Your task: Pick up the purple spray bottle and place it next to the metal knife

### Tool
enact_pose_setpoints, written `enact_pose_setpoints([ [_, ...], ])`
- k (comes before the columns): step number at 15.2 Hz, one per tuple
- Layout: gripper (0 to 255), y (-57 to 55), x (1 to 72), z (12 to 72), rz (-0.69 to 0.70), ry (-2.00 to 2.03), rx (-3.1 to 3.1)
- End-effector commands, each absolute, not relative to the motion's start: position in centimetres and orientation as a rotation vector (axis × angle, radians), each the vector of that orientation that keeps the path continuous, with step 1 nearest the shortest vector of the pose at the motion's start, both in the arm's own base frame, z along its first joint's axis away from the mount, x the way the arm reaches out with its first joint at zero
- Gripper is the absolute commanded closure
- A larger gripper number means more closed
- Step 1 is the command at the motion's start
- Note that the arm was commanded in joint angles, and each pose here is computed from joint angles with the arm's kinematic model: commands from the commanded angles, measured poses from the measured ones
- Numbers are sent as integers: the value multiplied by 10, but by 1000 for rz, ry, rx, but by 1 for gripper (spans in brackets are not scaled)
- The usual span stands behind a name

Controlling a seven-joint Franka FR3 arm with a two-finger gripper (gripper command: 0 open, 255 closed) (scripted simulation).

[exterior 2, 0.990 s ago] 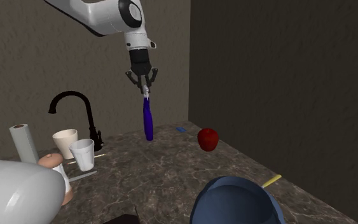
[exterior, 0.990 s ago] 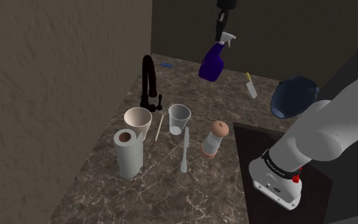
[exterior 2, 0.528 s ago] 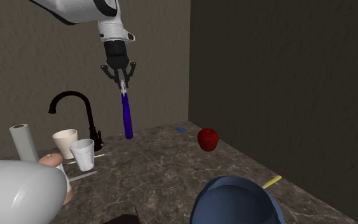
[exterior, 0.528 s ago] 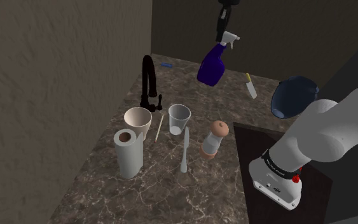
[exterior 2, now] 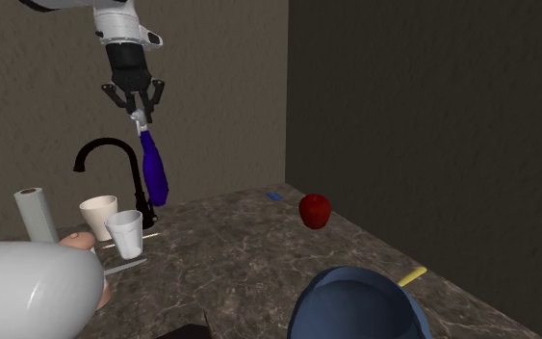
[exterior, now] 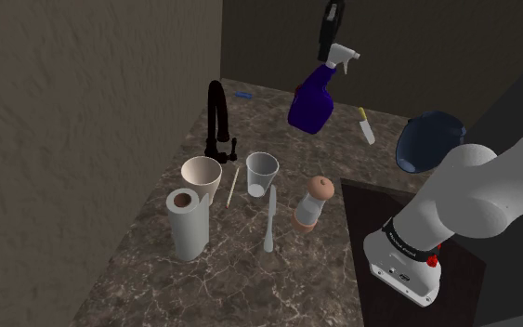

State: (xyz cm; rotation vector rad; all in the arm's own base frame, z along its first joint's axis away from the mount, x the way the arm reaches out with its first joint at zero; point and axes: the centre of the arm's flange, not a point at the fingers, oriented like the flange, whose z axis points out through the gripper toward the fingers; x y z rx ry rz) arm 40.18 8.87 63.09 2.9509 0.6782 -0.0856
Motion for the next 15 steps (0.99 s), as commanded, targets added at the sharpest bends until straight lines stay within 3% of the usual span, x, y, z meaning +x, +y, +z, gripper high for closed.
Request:
enact_pose_setpoints([
  [1,255,112,389,638,-87,676,2951],
  [15,255,262,295,691,-87,676,2951],
])
